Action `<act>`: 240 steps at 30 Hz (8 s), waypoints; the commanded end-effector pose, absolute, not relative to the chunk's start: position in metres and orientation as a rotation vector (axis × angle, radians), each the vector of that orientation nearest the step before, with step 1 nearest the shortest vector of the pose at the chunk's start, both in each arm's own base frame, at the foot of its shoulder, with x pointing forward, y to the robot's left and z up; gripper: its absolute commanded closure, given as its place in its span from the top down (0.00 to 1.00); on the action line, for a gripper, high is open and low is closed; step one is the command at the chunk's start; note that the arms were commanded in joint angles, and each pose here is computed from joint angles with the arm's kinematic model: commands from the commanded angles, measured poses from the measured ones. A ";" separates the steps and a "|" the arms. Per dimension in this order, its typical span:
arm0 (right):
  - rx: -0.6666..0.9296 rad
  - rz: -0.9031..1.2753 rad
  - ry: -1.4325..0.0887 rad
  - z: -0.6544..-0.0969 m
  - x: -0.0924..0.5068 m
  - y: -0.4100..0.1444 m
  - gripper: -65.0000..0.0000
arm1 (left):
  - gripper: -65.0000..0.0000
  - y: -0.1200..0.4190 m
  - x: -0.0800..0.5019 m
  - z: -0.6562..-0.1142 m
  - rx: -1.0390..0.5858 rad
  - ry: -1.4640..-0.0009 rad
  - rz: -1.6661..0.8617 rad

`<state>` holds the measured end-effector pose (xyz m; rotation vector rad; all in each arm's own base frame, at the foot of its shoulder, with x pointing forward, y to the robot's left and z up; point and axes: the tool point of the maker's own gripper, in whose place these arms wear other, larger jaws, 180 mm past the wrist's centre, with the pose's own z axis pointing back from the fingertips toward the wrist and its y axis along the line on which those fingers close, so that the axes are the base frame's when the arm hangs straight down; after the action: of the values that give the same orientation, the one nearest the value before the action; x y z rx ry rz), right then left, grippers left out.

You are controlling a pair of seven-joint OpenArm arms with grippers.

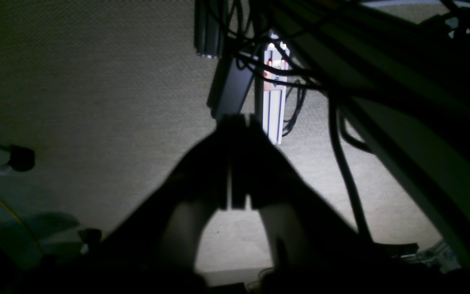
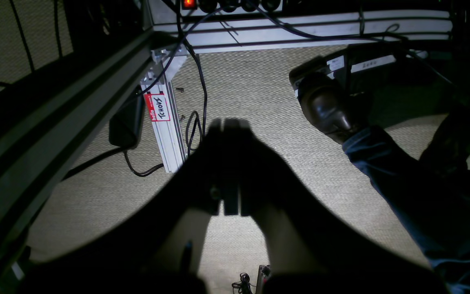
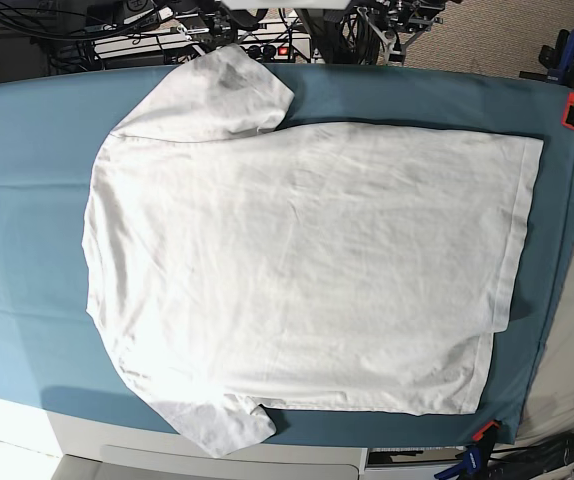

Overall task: Fold the T-shirt properly
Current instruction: 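Move both grippers from rest toward the shirt's shoulder and hem corners, then grasp the shirt's shoulder corner with right gripper, hem corner with left, then lift both held corners and fold that side strip over the shirt body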

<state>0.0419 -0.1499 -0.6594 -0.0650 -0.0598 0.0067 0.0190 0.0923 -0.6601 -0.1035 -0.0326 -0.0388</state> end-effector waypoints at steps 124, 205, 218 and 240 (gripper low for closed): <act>0.664 -0.718 -0.839 -0.399 0.118 -0.175 0.00 | 0.35 0.264 0.206 -0.323 -0.340 -0.886 0.105; 0.364 -0.522 -0.645 -0.327 0.008 -0.246 0.00 | 0.00 0.269 0.077 -0.381 -0.490 -0.373 0.078; 0.433 -0.406 -0.919 -0.311 0.092 -0.241 0.00 | 0.00 0.269 0.157 -0.350 -0.410 -0.616 -0.018; 0.099 -0.247 -1.098 -0.317 0.244 -0.234 0.00 | 0.00 0.255 0.260 -0.354 -0.122 -0.715 -0.219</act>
<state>0.2378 -0.2311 -0.3297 0.1047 -1.0448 -0.2588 0.2510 0.2512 -0.3670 -0.1372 -0.6691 -0.2052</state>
